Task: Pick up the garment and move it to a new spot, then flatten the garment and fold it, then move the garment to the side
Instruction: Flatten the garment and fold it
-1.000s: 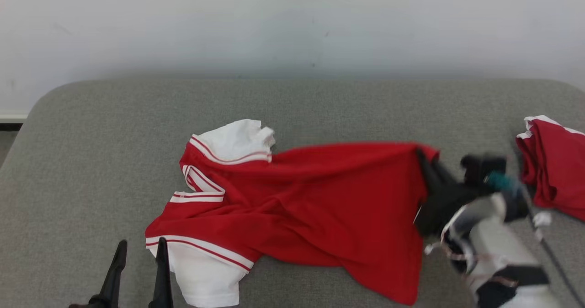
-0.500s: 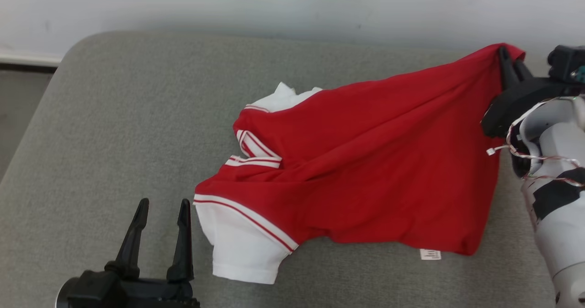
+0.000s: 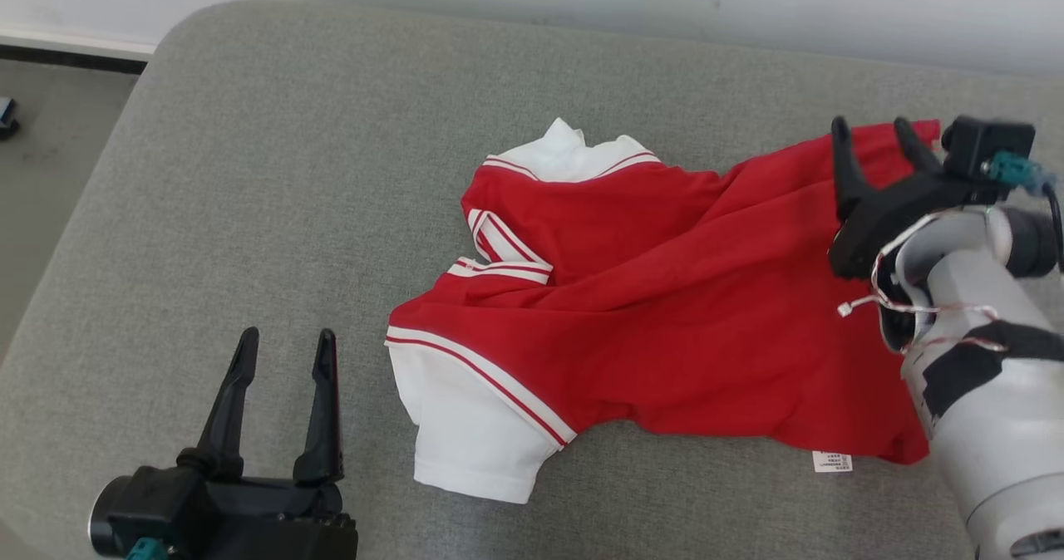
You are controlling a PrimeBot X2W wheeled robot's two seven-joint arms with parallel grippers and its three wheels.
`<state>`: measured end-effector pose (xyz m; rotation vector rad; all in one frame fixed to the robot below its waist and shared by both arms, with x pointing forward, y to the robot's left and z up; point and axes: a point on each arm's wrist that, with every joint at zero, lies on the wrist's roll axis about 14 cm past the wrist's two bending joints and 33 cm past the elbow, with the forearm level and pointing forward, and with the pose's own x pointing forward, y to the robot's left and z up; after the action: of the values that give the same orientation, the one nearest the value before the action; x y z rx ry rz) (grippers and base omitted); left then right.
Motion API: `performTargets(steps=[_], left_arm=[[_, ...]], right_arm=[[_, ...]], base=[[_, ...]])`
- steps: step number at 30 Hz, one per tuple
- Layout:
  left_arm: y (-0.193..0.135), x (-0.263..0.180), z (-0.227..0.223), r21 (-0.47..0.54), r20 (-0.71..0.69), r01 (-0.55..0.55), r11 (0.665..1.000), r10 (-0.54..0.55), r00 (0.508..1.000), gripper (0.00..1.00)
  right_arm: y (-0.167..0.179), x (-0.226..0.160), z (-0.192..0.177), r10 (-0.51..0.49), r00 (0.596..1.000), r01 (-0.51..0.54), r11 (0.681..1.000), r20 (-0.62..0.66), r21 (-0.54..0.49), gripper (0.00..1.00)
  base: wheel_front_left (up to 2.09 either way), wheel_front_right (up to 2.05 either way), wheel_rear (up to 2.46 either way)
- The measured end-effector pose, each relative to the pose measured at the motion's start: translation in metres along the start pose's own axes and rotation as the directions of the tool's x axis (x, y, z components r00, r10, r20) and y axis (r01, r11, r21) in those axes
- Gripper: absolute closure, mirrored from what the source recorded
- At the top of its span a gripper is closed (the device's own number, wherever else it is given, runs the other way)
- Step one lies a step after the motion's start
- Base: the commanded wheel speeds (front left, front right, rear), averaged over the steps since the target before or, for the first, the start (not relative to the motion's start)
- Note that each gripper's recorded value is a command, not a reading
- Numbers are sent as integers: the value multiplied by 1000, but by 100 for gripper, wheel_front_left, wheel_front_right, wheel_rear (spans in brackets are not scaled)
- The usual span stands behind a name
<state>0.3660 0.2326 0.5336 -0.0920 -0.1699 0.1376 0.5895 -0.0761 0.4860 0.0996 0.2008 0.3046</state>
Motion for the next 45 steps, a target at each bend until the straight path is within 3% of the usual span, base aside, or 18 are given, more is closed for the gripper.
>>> performTargets(steps=[9, 19, 24, 29, 30, 31, 32, 33, 35, 37, 38, 45], left_arm=[[0, -12, -3, -8, -13, 2, 1000, -2, 1000, 0], [-20, -10, 0, -30, 2, 64, 997, -64, 998, 0], [-26, -9, 3, -34, 14, 85, 996, -85, 996, 0], [-27, -10, 2, -35, 11, 91, 995, -91, 996, 0], [-26, -10, 2, -34, 10, 90, 995, -90, 996, 0], [-26, -11, 2, -34, 9, 88, 996, -88, 996, 0], [-25, -11, 1, -33, 8, 86, 996, -86, 996, 0], [-25, -11, 1, -33, 7, 85, 996, -85, 996, 0], [-24, -11, 1, -32, 6, 82, 996, -82, 997, 0], [-23, -12, 0, -32, 4, 78, 996, -78, 997, 0], [-22, -12, 0, -32, 4, 76, 997, -76, 997, 0], [-18, -11, -2, -29, -4, 65, 997, -65, 998, 0]], right_arm=[[-8, -49, -32, -21, 999, 23, 997, -35, 74, 0], [-54, -135, -92, -156, 973, 181, 974, -173, 139, 0], [-41, -155, -111, -150, 963, 194, 962, -223, 190, 0], [-36, -156, -113, -136, 958, 182, 969, -253, 169, 0], [-33, -156, -115, -131, 955, 180, 969, -267, 170, 2], [-30, -156, -118, -124, 951, 177, 969, -282, 172, 38], [-27, -156, -120, -118, 949, 175, 968, -294, 179, 56], [-25, -156, -122, -115, 946, 176, 967, -302, 184, 65], [-26, -156, -125, -116, 937, 186, 964, -329, 188, 71], [-27, -157, -130, -119, 928, 194, 964, -352, 184, 84], [-28, -158, -131, -120, 924, 197, 963, -362, 184, 100], [-29, -157, -135, -127, 909, 209, 963, -396, 171, 100]], base=[[0, 0, 0], [0, 0, 0], [0, 0, 0], [0, 0, 0], [0, 0, 0], [0, 0, 0], [0, 0, 0], [0, 0, 0], [0, 0, 0], [0, 0, 0], [0, 0, 0], [0, 0, 0]])
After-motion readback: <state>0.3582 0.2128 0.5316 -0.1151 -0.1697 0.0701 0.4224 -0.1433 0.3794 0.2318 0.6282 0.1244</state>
